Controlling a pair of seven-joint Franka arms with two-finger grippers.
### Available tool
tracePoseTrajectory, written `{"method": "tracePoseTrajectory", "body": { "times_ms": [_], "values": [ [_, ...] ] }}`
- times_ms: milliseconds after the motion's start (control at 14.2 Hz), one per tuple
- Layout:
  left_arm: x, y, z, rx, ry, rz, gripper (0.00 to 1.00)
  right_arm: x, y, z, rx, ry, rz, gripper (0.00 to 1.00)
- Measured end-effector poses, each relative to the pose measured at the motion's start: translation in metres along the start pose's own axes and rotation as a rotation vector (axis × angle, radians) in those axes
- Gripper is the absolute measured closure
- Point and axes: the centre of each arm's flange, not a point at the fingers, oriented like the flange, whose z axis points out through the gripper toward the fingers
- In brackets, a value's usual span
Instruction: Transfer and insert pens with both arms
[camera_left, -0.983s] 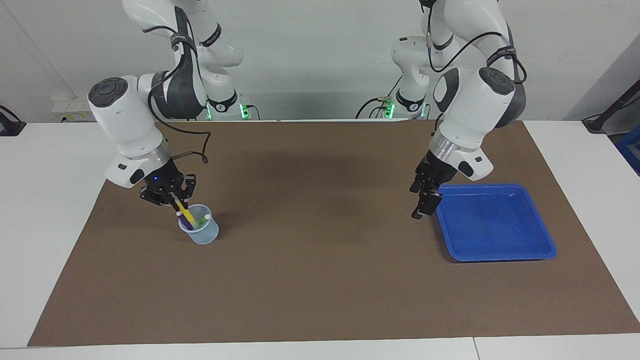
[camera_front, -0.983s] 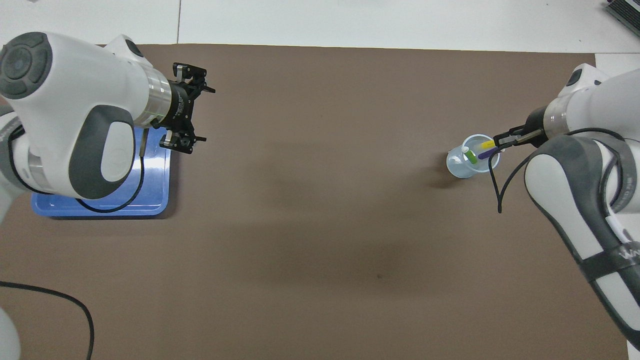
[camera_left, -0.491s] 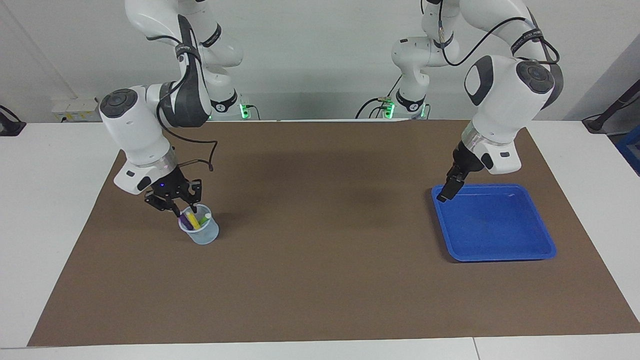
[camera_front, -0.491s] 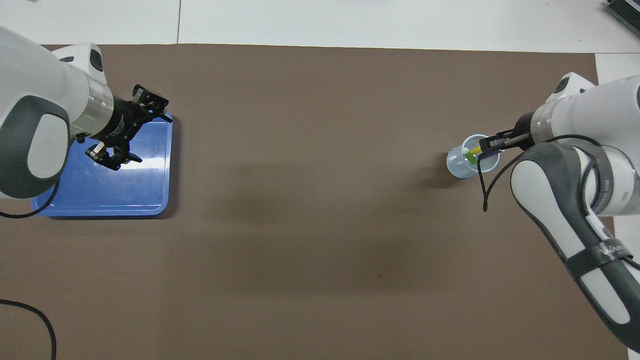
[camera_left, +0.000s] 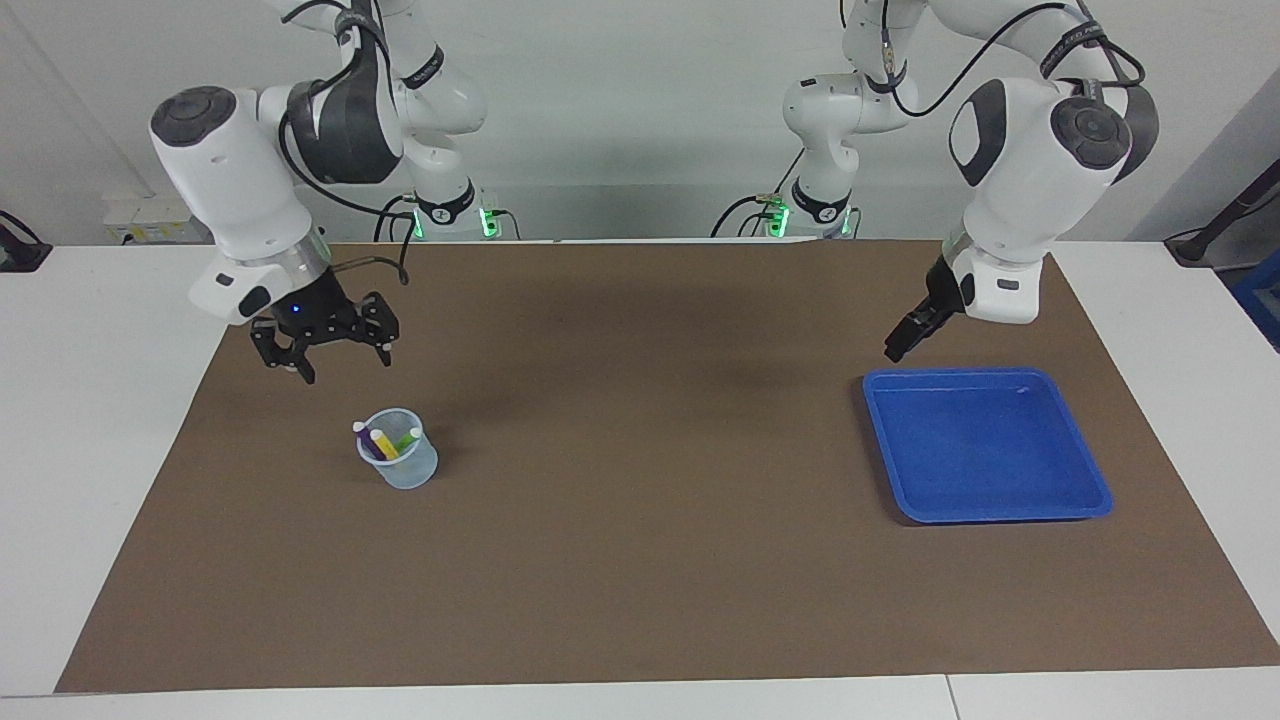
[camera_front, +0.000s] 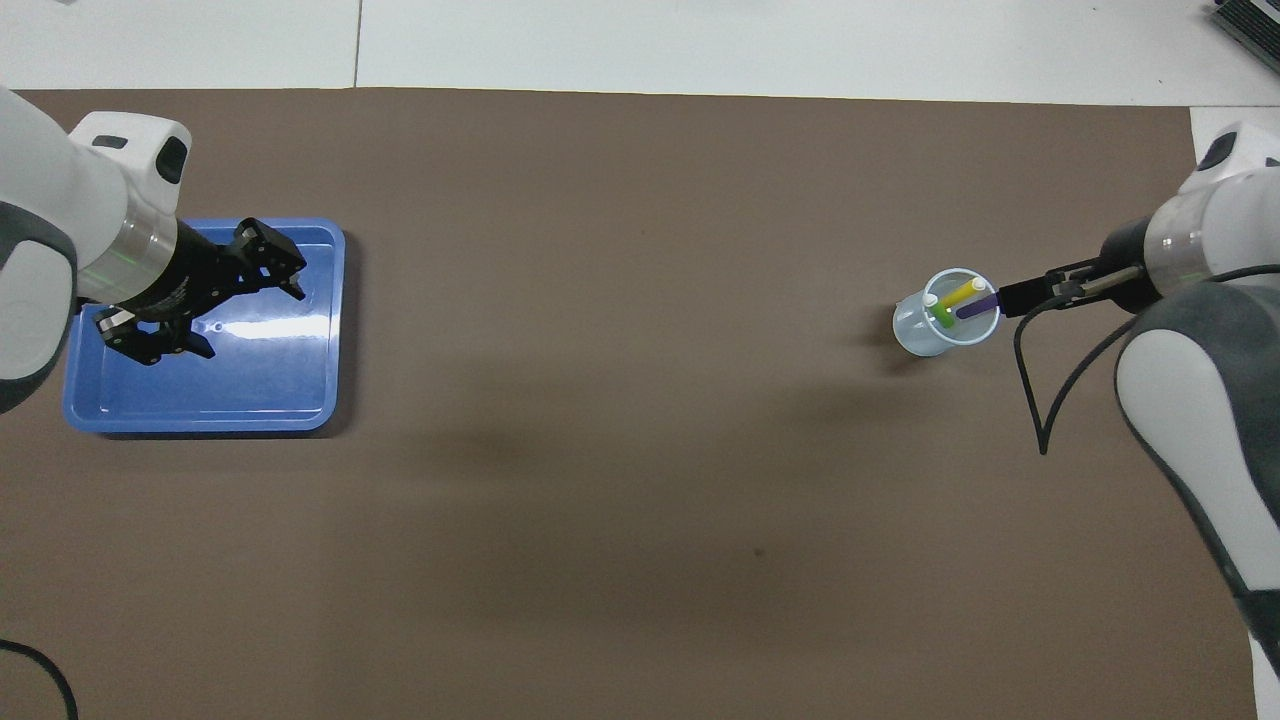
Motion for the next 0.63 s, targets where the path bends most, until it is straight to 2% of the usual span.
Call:
{"method": "tracePoseTrajectory", "body": {
  "times_ms": [211,421,632],
  "values": [
    [-0.016,-0.022,-0.025,0.018,-0.004,0.11,0.0,-0.026,-0.002,-0.043,-0.005,-0.024,0.012,0.0],
    [-0.017,-0.031,-0.03,0.015,0.004,0.25,0.0,-0.047,-0.008,-0.079,-0.017,-0.01,0.015,0.0],
    [-0.014,-0.035,-0.027,0.017,-0.001,0.286,0.0,-0.053,-0.009,-0.09,-0.022,0.002,0.016,0.0]
  ]
}}
